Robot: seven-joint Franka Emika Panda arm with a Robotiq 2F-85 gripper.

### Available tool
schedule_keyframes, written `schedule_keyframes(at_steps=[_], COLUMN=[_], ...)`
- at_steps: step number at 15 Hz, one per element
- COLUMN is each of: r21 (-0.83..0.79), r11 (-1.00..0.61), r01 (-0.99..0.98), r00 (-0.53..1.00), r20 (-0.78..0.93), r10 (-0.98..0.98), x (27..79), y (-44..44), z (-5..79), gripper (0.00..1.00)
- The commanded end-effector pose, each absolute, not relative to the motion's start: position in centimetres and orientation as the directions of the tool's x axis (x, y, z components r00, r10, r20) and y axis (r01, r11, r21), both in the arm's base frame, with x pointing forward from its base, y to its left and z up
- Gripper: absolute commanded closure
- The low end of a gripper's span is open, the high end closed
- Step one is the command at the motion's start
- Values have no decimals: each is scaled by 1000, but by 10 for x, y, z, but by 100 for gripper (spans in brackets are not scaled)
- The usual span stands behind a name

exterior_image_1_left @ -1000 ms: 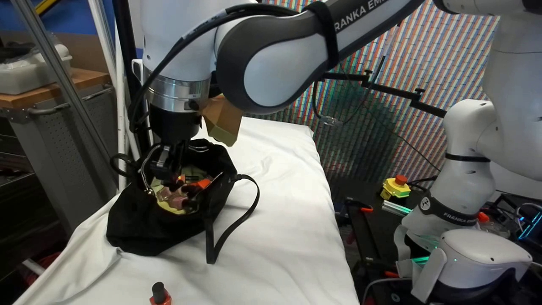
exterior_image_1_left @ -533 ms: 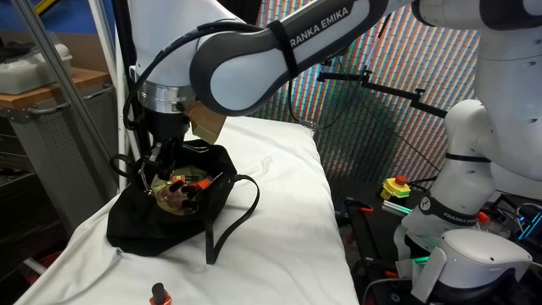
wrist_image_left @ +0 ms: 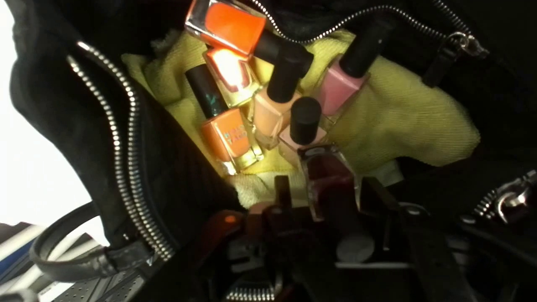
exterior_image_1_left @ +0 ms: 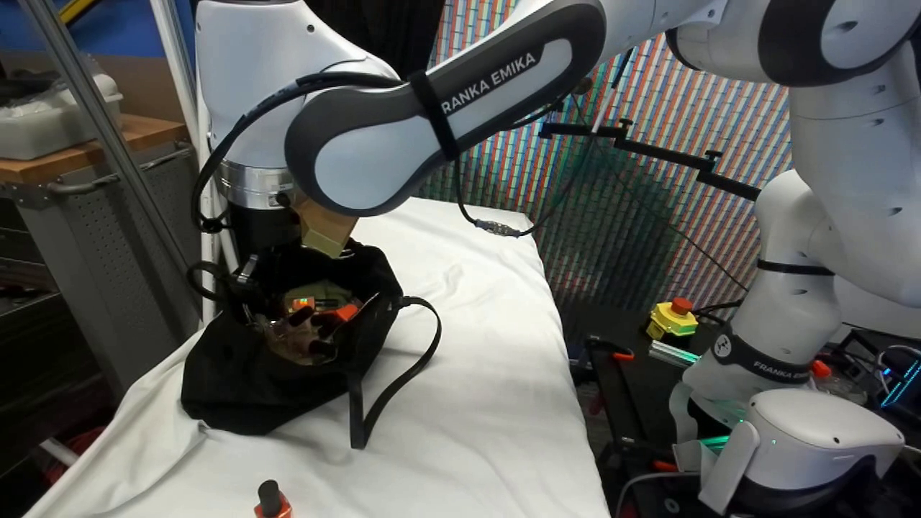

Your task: Put all the nail polish in the black bag

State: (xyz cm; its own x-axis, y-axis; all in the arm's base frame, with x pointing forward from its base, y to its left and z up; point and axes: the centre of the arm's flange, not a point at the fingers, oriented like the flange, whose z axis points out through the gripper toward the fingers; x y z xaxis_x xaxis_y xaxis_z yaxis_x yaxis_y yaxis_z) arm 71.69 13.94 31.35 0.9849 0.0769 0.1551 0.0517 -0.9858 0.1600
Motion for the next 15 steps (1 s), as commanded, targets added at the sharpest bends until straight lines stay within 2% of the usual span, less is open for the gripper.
schedule_keyframes(at_steps=[1, 3, 15], r21=[165, 164, 150], r11=[-986, -986, -988], r01=[37, 33, 29], r00=[985, 985, 988], r20=[159, 164, 145], r10=[64, 60, 51], x=[734, 731, 658], y=[143, 144, 183], z=[321, 323, 338], gripper=[14, 1, 0])
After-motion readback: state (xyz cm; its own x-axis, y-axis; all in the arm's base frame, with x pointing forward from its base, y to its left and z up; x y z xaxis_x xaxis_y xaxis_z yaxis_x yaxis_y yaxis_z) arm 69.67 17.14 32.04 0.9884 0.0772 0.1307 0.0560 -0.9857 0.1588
